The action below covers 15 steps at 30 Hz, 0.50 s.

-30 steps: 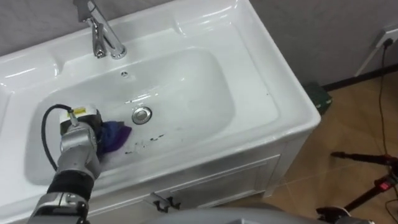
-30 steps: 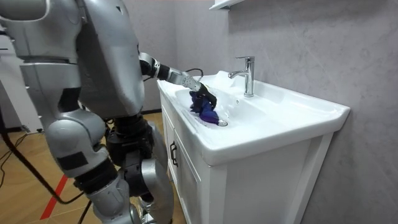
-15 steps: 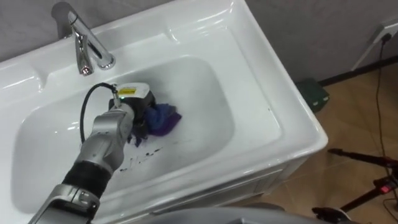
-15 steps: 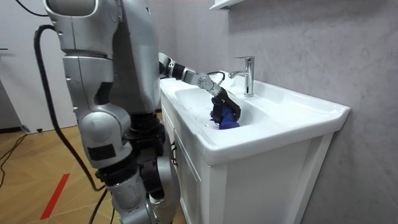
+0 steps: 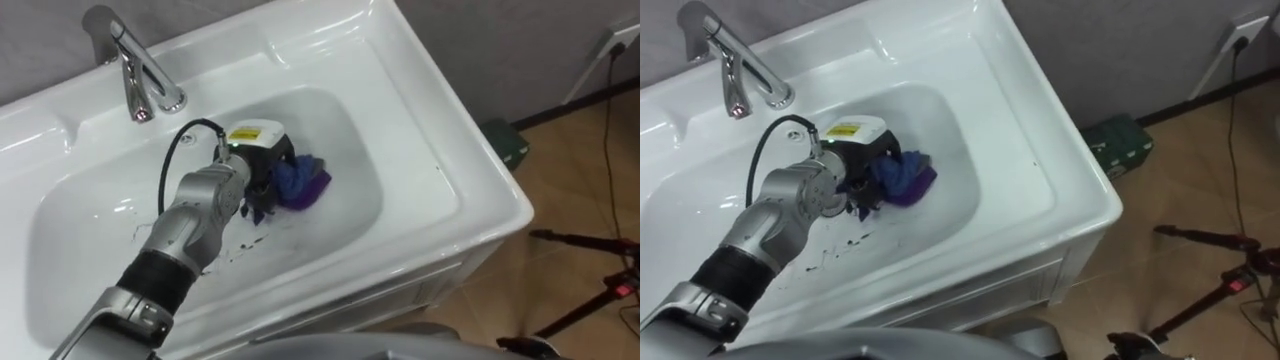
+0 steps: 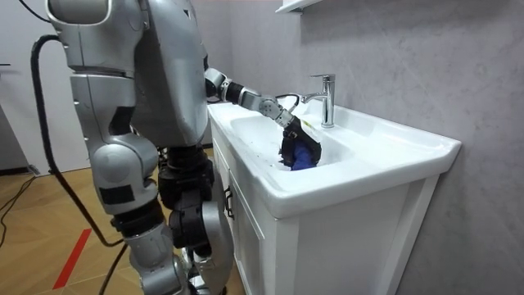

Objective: Wipe basin

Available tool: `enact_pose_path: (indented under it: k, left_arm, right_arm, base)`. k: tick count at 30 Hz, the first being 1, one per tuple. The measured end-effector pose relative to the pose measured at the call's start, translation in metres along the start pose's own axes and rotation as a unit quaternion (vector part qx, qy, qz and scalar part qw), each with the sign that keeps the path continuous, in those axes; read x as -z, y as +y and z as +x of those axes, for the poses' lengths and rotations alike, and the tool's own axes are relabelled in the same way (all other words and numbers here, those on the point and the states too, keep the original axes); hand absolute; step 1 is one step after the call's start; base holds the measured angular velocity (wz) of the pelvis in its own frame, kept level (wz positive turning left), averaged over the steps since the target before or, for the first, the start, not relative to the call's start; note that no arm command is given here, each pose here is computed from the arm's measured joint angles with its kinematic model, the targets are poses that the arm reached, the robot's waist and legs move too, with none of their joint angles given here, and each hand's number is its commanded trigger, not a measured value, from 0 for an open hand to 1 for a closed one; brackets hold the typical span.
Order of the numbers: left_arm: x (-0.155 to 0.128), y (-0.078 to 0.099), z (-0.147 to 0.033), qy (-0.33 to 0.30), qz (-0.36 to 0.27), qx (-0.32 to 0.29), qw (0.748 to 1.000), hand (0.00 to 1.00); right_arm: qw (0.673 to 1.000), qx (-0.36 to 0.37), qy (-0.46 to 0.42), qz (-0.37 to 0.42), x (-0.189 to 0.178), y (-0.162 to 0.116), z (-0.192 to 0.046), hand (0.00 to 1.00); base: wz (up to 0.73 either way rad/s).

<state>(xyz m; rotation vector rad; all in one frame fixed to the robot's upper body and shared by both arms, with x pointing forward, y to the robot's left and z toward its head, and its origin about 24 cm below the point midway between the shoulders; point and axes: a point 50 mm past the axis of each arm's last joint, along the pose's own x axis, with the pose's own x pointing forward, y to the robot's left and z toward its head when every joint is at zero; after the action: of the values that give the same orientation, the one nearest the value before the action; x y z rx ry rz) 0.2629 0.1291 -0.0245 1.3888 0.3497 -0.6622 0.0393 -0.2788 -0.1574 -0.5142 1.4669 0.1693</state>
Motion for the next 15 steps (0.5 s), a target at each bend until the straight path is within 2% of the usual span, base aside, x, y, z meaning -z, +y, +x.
enact_pose_path:
  k: [15]
  left_arm:
    - [0.0046,-0.0054,-0.0018,0.011,0.006,0.001,1.000,1.00]
  right_arm:
    - [1.000,-0.018,0.015,-0.016,-0.0080,0.0100,0.0016,0.00]
  base:
    - [-0.05]
